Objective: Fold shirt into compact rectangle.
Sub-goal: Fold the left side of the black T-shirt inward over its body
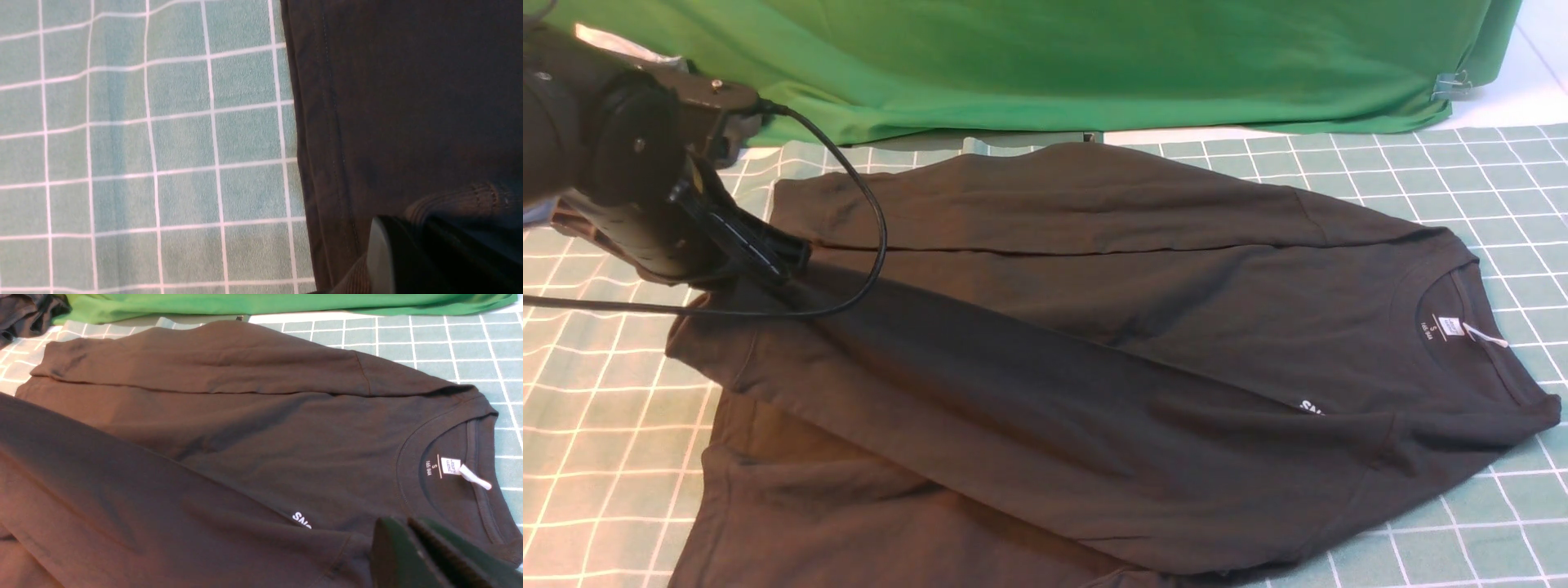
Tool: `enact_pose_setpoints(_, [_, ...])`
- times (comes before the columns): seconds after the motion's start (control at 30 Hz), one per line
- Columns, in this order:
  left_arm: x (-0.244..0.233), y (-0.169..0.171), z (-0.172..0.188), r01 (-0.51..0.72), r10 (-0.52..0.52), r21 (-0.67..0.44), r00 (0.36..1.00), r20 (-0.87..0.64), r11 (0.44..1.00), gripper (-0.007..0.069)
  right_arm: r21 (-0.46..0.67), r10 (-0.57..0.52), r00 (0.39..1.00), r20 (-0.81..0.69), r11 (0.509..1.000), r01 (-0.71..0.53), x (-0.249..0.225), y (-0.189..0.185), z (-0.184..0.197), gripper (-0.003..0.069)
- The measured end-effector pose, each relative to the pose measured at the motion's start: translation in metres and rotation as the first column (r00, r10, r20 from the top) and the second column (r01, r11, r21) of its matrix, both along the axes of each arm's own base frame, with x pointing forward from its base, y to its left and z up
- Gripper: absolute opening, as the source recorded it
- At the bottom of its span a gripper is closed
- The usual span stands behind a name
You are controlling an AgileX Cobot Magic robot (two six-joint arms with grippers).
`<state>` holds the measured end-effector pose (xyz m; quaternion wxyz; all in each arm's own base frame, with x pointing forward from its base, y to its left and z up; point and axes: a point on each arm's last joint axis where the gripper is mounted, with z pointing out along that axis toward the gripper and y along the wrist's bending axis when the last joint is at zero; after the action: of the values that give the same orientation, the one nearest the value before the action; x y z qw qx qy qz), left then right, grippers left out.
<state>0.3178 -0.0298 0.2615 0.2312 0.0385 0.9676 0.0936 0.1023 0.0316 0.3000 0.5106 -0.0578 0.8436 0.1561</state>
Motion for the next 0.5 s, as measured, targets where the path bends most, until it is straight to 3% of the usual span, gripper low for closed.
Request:
enact_pose_setpoints(0.1, [0.001,0.0,-0.001,0.005,-0.005,0.003,1.0,0.003,1.0,0.0046,0.0,0.002,1.0,-0.004,1.0,-0.002,0.0,0.0,0.0,0.0038])
enact_pose_setpoints(0.4, [0.0,0.006,0.001,-0.016,0.016,0.067,1.0,0.003,0.998,0.0376,-0.001,0.012,1.0,-0.027,1.0,-0.012,-0.001,0.001,-0.002,0.0039])
enact_pose_setpoints(0.5, [-0.009,0.008,0.0,-0.075,0.079,0.06,0.994,-0.076,0.995,0.0423,-0.002,0.014,0.999,-0.031,1.0,-0.015,-0.002,0.001,-0.002,0.004])
